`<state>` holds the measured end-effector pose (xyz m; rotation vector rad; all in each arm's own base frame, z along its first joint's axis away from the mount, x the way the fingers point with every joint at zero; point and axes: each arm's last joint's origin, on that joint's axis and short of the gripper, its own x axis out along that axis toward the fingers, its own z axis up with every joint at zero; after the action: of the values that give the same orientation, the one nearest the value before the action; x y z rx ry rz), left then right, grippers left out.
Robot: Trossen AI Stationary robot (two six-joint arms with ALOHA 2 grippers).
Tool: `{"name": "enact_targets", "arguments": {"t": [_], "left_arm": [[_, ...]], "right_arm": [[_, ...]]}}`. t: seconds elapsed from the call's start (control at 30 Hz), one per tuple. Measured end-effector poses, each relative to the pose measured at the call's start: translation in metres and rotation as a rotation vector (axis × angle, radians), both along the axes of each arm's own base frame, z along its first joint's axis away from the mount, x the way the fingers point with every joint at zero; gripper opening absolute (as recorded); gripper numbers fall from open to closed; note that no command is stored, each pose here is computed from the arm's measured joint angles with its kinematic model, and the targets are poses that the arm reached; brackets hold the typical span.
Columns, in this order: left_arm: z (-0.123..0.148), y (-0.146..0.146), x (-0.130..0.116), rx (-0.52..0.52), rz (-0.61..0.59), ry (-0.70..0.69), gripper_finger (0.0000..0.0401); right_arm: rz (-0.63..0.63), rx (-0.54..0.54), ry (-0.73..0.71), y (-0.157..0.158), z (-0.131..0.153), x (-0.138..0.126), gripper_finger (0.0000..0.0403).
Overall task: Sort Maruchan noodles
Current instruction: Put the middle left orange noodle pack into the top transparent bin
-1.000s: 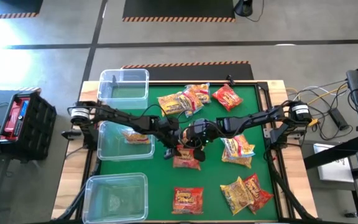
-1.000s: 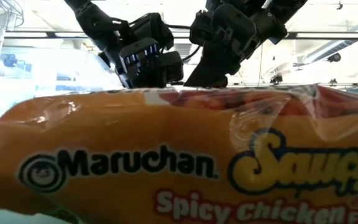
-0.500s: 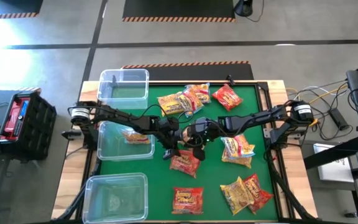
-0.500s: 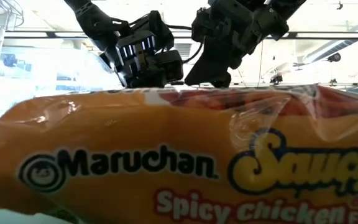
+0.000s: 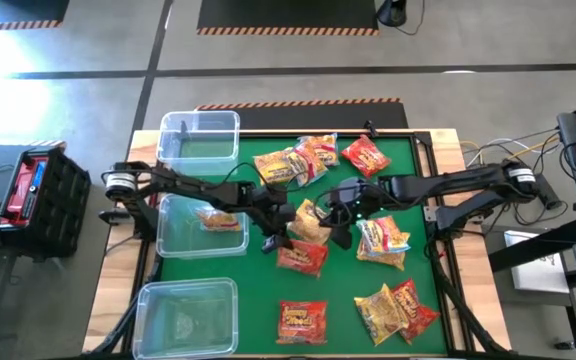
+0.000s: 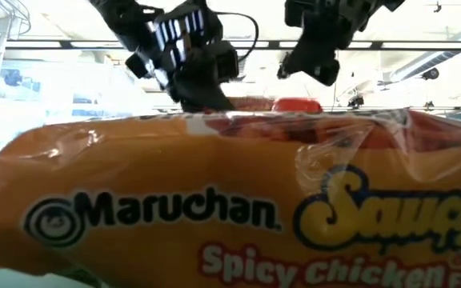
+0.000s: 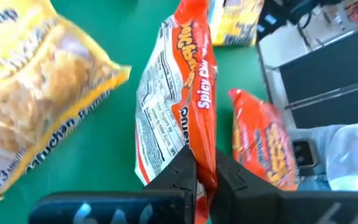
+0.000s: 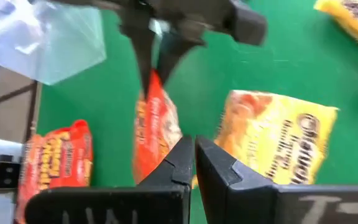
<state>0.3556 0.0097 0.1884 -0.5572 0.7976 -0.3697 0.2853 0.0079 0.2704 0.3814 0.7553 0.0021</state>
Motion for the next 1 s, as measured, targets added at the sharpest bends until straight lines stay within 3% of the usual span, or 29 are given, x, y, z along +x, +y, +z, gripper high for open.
{"name": "enact_targets", "arguments": {"t": [0.33, 0.57, 1.0], "left_arm": [[0.035, 0.009, 0.017, -0.050, 0.089, -0.037, 0.0000], [0.052, 0.027, 0.015, 0.007, 0.163, 0.091, 0.0000], [0.095, 0.076, -0.001, 0.142, 0.311, 0.249, 0.0000]], "right_arm": [[0.005, -0.014, 0.224, 0.000, -0.013, -0.018, 0.0009], [0.024, -0.031, 0.415, -0.001, -0.022, -0.035, 0.0009], [0.133, -0.114, 0.433, -0.001, -0.023, -0.038, 0.0009]]}}
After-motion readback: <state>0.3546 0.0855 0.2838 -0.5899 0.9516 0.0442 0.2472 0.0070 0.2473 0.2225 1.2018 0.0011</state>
